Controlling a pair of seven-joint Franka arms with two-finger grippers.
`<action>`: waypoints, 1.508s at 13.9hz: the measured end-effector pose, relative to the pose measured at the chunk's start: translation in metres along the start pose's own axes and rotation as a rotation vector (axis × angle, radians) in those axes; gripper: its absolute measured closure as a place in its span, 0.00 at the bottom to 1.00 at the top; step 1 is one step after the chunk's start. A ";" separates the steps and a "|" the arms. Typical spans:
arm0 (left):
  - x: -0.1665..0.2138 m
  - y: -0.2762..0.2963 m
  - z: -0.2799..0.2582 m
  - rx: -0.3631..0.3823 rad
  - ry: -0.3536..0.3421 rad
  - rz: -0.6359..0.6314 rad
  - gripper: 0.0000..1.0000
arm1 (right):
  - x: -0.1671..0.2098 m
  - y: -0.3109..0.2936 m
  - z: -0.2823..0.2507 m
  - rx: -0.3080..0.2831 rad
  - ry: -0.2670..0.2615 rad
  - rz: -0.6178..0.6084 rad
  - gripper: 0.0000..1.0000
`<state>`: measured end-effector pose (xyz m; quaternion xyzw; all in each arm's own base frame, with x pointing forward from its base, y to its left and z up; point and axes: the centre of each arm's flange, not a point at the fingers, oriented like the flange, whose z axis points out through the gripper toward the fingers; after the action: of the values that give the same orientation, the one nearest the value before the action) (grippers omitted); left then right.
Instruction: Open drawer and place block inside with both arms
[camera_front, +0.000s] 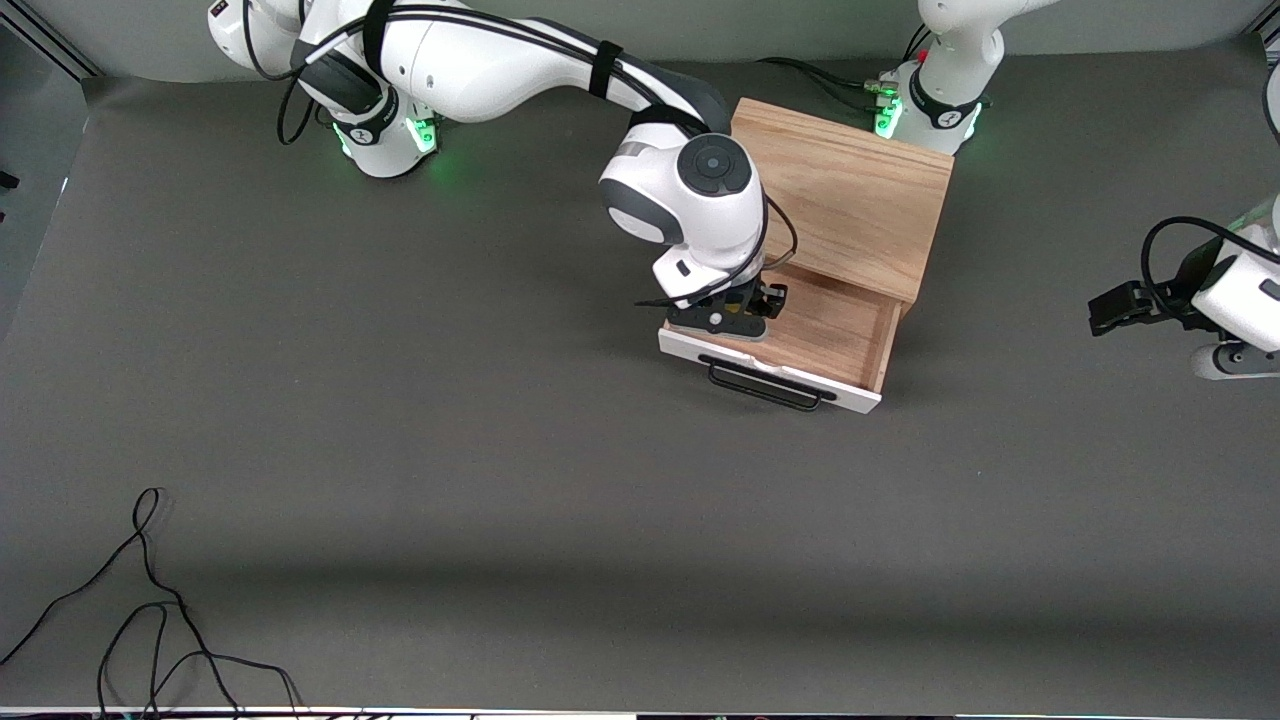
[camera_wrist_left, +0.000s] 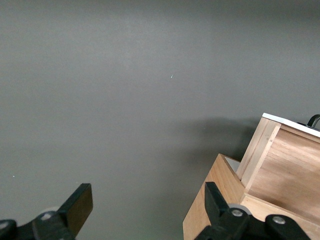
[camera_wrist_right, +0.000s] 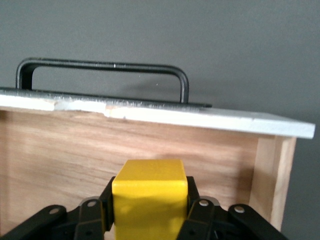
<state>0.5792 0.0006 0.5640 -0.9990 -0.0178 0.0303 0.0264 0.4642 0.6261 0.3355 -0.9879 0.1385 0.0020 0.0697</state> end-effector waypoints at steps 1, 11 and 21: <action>-0.001 0.000 -0.002 0.000 0.003 0.001 0.00 | -0.005 -0.001 0.005 -0.007 0.000 -0.003 0.44; -0.005 0.018 -0.011 0.013 0.020 0.044 0.00 | -0.009 0.000 0.023 -0.034 0.047 -0.006 0.05; -0.008 0.007 -0.017 -0.018 0.023 0.064 0.00 | 0.078 0.045 -0.150 0.030 0.108 0.118 0.00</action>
<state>0.5727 -0.0073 0.5813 -0.9996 0.0140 0.0196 0.0165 0.5248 0.5411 0.4756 -0.9755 0.2000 -0.0494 0.0767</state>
